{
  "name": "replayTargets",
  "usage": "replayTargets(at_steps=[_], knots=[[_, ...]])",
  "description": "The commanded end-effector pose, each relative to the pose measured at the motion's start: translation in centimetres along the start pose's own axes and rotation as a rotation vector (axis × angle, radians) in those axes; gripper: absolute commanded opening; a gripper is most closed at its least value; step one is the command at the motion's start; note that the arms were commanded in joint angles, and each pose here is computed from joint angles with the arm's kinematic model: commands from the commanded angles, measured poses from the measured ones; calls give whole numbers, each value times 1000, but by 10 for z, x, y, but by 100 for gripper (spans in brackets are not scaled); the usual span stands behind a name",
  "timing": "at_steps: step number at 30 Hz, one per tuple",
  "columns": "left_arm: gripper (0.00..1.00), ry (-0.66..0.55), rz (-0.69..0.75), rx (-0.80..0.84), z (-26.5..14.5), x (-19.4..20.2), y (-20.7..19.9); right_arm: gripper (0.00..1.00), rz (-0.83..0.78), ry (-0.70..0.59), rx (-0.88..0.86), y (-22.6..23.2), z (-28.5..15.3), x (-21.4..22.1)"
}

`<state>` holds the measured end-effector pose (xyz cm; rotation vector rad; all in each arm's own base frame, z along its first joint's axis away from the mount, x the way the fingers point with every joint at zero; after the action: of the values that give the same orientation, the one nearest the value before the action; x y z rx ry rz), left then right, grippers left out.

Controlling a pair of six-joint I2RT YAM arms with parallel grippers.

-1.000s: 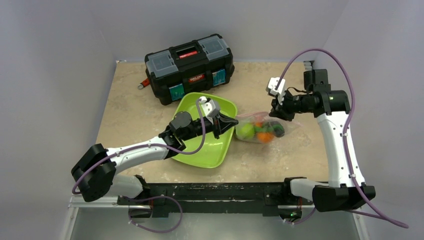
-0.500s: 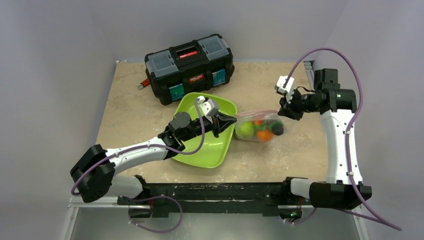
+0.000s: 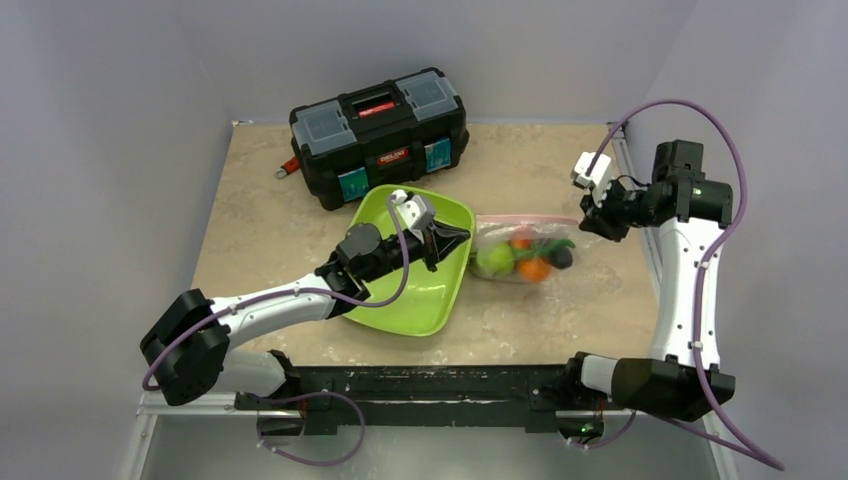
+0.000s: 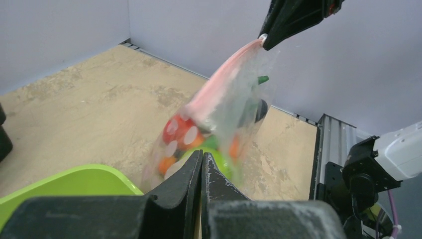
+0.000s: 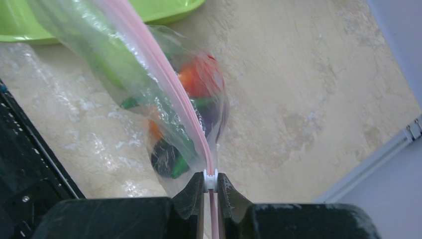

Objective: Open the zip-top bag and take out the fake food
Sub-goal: Unzip the zipper food storage bag at the center of the board.

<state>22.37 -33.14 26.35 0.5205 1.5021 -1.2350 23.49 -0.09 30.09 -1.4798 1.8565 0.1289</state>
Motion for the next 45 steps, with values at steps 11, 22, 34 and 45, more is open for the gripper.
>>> replayTargets(at_steps=[11,22,34,45], knots=[[0,-67,1,123,3,-22,-16,0,-7,55,48,-8,-10,22],[81,155,-235,282,36,-36,-55,0,-4,4,28,-2,-4,18],[84,473,-480,106,86,-4,-39,0,-15,-26,39,-5,-7,11],[53,561,-506,159,97,9,-47,0,-22,-60,61,-9,-12,1]])
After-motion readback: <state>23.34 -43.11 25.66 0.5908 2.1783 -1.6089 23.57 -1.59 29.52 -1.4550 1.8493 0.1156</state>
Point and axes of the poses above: each gripper's point midway between its finger pads, its own z axis out along the fingers, its own y axis along the line the jaws close on, x = y × z, the point moved 4 cm from there along -z, back along the fingers, and after that the axes turned 15 degrees about -z, right-handed, at the moved point
